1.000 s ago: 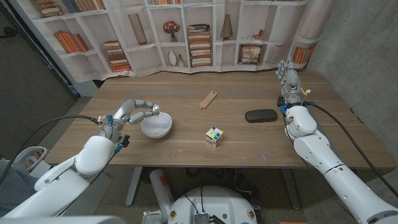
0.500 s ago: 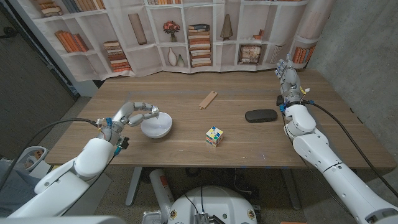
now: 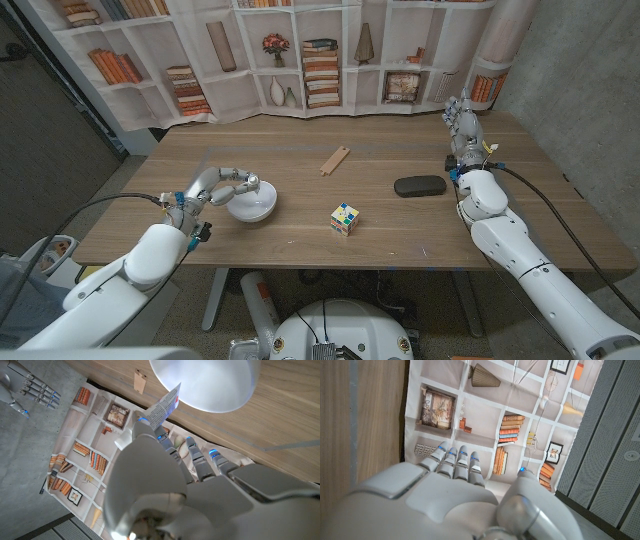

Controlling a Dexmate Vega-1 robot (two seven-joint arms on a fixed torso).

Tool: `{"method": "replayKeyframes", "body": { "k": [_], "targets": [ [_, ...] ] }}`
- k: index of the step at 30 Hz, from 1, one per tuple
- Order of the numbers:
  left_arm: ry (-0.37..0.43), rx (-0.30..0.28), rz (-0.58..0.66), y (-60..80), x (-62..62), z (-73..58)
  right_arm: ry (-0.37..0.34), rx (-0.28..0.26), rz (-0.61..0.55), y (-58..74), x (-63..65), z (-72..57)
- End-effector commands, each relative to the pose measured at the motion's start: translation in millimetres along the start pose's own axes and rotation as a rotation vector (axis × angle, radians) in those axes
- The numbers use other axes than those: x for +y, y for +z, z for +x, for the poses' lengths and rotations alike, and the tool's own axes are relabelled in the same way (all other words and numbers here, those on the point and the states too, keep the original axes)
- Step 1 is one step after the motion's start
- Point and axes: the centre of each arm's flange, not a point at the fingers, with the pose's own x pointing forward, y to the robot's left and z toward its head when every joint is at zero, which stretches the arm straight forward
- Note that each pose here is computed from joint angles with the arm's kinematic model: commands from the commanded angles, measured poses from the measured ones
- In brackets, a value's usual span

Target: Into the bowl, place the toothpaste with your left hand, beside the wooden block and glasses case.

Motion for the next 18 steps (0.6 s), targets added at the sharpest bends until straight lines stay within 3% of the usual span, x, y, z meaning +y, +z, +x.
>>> {"method": "replayKeyframes", "body": {
  "k": [1,18],
  "targets": [
    [-0.002,0.001,-0.006,0.1,-5.8,-7.0,-0.003,0.0,-0.001,3.1,-6.6,-7.0],
    [-0.012,0.028,-0.017,-2.9,-13.8,-13.6,-0.006,0.012,-0.012,6.6,-14.5,-14.4]
  ]
}}
